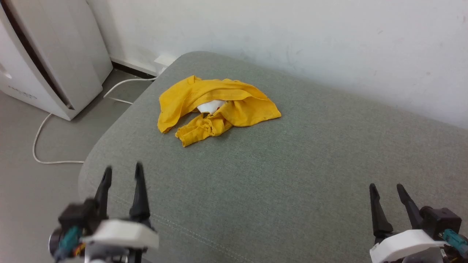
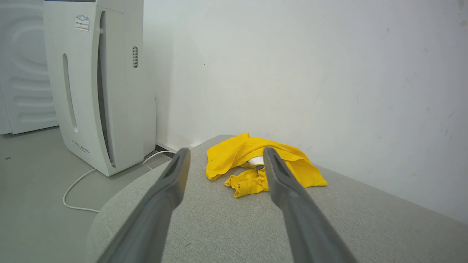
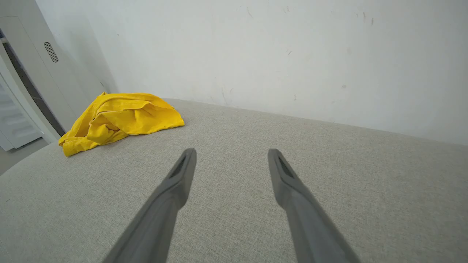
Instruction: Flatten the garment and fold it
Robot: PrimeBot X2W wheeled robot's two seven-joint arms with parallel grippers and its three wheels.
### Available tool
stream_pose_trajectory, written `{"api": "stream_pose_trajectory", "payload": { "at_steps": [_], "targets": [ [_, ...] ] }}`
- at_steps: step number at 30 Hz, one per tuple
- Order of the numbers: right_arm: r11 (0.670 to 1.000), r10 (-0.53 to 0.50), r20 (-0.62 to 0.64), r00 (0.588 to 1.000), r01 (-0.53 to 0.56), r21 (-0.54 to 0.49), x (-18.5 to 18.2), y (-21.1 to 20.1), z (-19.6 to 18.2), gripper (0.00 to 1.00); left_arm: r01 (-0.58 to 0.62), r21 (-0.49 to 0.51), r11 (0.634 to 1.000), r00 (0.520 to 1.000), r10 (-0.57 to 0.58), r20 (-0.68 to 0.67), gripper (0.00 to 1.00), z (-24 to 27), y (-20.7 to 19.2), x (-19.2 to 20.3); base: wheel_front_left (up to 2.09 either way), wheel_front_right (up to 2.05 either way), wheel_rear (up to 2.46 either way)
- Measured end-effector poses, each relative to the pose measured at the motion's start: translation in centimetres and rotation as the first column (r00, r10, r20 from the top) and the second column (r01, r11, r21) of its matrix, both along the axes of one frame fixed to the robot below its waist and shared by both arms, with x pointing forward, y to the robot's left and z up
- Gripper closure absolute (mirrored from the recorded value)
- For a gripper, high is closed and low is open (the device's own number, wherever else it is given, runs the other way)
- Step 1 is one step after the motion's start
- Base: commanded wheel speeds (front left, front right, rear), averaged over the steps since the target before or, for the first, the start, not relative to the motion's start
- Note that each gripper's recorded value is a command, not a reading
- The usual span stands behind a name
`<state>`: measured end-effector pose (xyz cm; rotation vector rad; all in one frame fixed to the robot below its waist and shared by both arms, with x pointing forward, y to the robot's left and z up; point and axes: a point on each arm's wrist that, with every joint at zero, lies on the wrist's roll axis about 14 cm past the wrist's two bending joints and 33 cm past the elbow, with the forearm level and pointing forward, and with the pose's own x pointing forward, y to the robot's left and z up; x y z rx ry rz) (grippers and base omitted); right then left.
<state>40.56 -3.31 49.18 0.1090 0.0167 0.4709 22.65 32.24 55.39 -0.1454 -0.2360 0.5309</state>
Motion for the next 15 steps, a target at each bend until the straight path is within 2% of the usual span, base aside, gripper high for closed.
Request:
{"api": "stream_pose_trajectory", "payload": {
  "at_steps": [9,11,15],
  "targets": [
    [1.0,-0.029,-0.011,1.0,0.029,0.006,0.6,-0.8,-0.8,0.0,0.084,0.105,0.991,0.992,-0.093,0.087,0.0,11.0,2.4,5.5,0.0,0.0,0.0],
    [0.999,-0.035,-0.02,0.999,0.035,0.002,0.7,-1.0,-1.2,0.0,0.101,0.091,0.991,0.989,-0.11,0.102,0.0,12.9,3.1,6.9,0.0,0.0,0.0],
    [0.998,-0.055,-0.023,0.998,0.055,-0.013,1.1,-1.7,-1.8,0.0,0.125,0.088,0.988,0.991,-0.128,0.031,0.0,14.5,4.7,10.0,0.0,0.0,0.0]
  ]
}}
